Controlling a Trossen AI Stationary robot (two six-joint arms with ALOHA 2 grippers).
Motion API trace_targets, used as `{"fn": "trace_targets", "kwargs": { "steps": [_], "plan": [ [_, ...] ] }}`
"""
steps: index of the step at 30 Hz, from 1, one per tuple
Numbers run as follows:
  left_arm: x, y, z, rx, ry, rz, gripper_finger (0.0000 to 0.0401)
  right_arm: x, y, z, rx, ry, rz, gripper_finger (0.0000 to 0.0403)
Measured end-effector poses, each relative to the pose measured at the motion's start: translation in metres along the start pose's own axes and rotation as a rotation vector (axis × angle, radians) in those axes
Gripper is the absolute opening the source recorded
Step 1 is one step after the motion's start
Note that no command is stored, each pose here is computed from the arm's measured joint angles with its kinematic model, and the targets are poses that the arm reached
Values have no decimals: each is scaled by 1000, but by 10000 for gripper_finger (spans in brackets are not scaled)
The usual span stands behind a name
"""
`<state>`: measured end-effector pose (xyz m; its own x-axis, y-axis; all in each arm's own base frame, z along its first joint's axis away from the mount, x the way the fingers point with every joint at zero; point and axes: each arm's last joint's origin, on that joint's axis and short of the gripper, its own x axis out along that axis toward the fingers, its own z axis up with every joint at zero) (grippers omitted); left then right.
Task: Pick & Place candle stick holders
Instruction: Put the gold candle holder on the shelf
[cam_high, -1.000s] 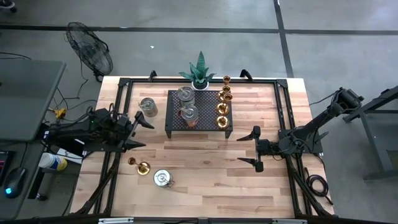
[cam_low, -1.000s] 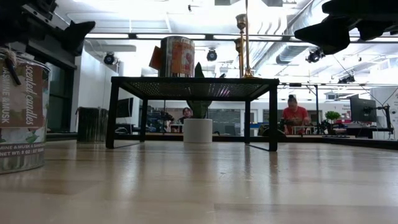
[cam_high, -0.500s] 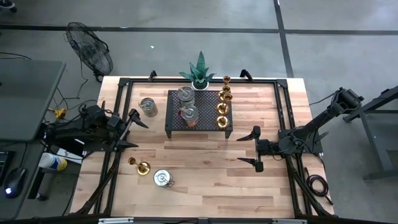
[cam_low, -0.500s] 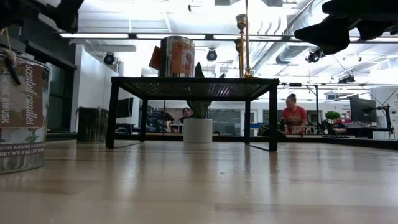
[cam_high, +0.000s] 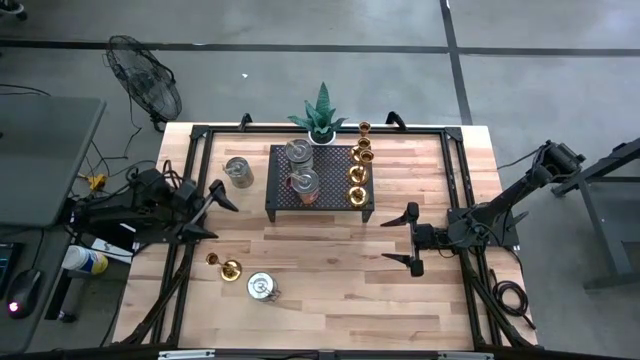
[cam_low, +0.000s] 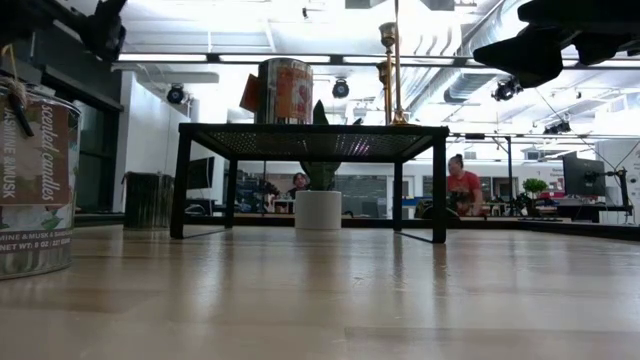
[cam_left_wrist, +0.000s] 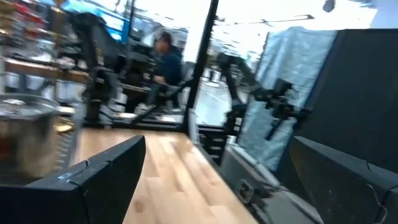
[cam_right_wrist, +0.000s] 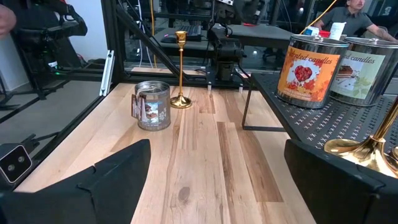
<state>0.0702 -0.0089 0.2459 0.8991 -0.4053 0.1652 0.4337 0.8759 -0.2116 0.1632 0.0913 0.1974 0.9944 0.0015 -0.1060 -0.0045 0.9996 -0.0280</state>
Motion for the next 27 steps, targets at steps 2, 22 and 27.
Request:
{"fn": "trace_targets", "kwargs": {
  "steps": [2, 22, 27],
  "plan": [
    [0, -1, 0, -31, 12, -39, 392, 0, 0, 0, 0, 0, 0, 362],
    [-3, 0, 9, -234, -36, 148, 392, 0, 0, 0, 0, 0, 0, 362],
    [-9, -4, 25, -221, 82, 326, 392, 0, 0, 0, 0, 0, 0, 362]
  ]
}}
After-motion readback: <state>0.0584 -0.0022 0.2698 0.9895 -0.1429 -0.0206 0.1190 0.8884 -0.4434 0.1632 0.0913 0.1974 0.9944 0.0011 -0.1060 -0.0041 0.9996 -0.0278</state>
